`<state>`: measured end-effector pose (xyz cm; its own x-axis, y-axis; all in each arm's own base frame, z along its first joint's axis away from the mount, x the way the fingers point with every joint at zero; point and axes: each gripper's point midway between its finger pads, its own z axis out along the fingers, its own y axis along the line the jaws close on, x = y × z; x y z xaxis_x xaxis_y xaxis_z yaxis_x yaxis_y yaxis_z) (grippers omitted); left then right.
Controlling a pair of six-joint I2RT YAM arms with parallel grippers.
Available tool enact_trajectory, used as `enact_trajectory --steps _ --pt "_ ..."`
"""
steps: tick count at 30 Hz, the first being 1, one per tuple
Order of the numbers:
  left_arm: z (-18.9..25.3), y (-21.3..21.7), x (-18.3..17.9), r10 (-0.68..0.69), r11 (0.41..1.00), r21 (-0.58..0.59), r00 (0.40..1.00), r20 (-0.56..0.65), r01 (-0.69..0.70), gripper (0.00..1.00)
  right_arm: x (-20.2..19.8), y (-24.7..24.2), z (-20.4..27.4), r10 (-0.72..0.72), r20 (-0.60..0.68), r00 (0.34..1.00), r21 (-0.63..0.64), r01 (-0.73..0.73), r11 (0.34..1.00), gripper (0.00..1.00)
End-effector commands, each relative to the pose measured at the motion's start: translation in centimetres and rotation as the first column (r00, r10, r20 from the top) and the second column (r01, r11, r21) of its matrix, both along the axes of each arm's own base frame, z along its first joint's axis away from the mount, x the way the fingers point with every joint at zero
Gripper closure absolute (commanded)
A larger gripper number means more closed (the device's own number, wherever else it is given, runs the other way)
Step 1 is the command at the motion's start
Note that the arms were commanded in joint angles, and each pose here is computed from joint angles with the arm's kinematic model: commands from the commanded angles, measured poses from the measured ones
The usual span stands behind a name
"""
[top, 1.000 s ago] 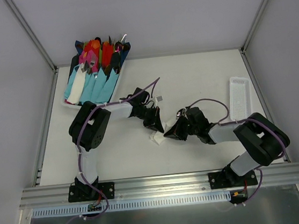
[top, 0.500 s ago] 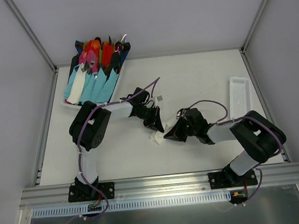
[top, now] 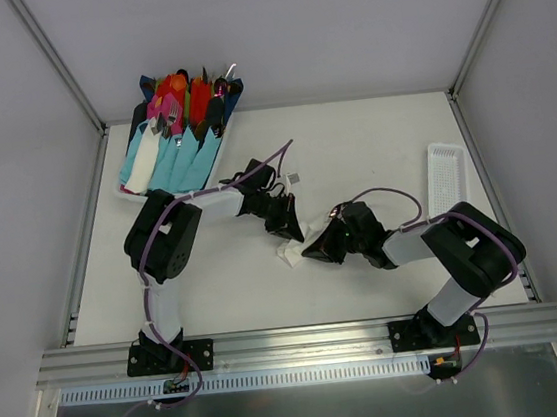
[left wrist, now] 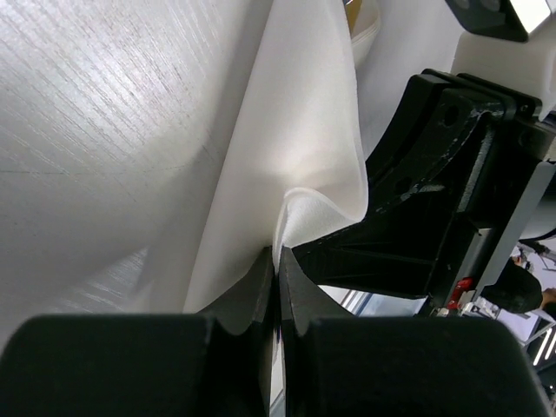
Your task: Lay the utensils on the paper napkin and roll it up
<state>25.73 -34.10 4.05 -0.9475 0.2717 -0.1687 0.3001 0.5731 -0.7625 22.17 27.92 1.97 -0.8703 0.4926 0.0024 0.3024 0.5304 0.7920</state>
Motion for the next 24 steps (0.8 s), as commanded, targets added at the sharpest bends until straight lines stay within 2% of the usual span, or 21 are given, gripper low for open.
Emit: enact_trajectory --steps 1,24 --pt "2.7 -0.5 0.0 0.010 0.999 -0.042 1.000 0.021 -0.009 1.00 -1.0 -1.5 -3.2 -0.034 -0.072 0.997 -0.119 0.025 0.993 1.00" --pt "-0.6 -1.3 -4.9 -0.049 0.999 -0.003 0.994 -0.093 0.049 1.00 -0.8 -1.5 -2.9 -0.045 -0.072 0.996 -0.125 0.036 0.991 1.00"
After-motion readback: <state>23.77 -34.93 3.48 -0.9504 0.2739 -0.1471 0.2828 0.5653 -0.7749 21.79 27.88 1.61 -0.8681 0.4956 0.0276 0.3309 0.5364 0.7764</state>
